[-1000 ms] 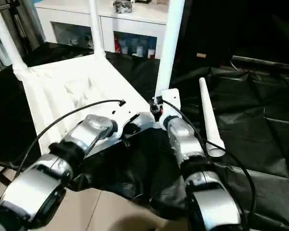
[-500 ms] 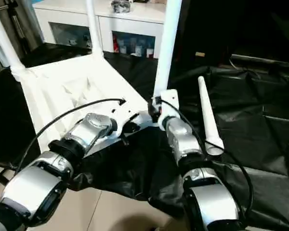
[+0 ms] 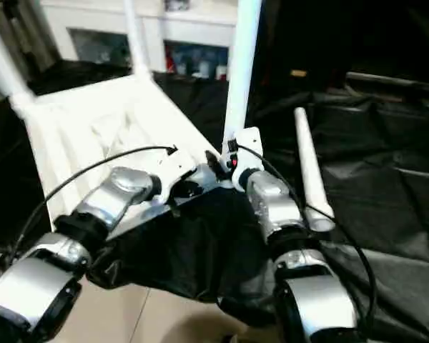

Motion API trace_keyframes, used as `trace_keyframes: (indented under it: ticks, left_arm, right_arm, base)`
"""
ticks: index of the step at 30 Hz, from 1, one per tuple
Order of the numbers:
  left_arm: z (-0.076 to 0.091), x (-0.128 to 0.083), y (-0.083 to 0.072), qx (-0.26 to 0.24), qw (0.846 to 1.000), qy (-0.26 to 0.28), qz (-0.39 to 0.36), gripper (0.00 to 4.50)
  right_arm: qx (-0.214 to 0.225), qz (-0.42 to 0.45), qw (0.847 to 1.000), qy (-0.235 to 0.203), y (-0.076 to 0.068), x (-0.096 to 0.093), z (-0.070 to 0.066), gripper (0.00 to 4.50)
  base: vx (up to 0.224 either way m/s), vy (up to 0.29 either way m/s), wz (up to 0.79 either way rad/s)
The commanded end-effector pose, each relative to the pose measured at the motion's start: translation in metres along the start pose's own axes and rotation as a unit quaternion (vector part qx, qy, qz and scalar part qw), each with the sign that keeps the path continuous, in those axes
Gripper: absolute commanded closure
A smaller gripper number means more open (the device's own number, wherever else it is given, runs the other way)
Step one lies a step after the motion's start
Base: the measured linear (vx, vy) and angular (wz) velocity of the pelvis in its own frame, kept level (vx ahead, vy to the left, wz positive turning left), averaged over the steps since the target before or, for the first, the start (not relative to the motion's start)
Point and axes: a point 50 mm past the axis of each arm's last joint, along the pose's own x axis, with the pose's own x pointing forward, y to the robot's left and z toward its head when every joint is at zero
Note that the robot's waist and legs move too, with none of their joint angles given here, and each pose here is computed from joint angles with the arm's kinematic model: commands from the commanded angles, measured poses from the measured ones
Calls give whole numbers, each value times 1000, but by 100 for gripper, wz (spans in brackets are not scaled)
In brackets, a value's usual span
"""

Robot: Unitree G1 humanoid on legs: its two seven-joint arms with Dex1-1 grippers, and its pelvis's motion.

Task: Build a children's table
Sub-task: Insert table leg to table base

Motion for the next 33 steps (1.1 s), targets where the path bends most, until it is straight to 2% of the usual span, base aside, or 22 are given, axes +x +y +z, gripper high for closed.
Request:
trace_keyframes:
  ticks: [1,7,9,18,26,27,30,31,32,33]
  left_arm:
    - [23,2,-9,42,997,-48,-36,450]
    - [21,-4,-12,48,996,-52,-60,450]
    - [19,-9,-14,56,994,-56,-79,450]
    - [11,-21,-20,73,988,-58,-124,450]
    - [7,-30,-28,95,978,-60,-176,450]
    - [7,-31,-28,96,977,-60,-179,450]
    - [6,-33,-29,98,977,-57,-182,450]
    - [5,-33,-29,99,977,-56,-183,450]
    - [5,-34,-29,99,976,-55,-184,450]
    - [5,-34,-29,99,976,-54,-185,450]
  right_arm:
    - [-7,54,998,18,11,0,-5,23]
    - [-28,106,994,29,6,-15,-5,23]
    - [-44,145,988,41,1,-27,-7,23]
    - [-63,227,969,67,-8,-57,-8,23]
    - [-79,258,959,91,-18,-73,-6,23]
    - [-81,260,958,92,-18,-73,-6,49]
    - [-85,267,955,101,-18,-75,-7,56]
    - [-86,269,954,103,-18,-76,-7,75]
    - [-88,271,953,105,-18,-76,-8,75]
    - [-89,272,952,107,-18,-77,-8,99]
  base:
    - [0,0,0]
    - [0,0,0]
    - [0,0,0]
    - [0,0,0]
    - [0,0,0]
    - [0,0,0]
    - [0,0,0]
    - [0,0,0]
    - [0,0,0]
    - [0,0,0]
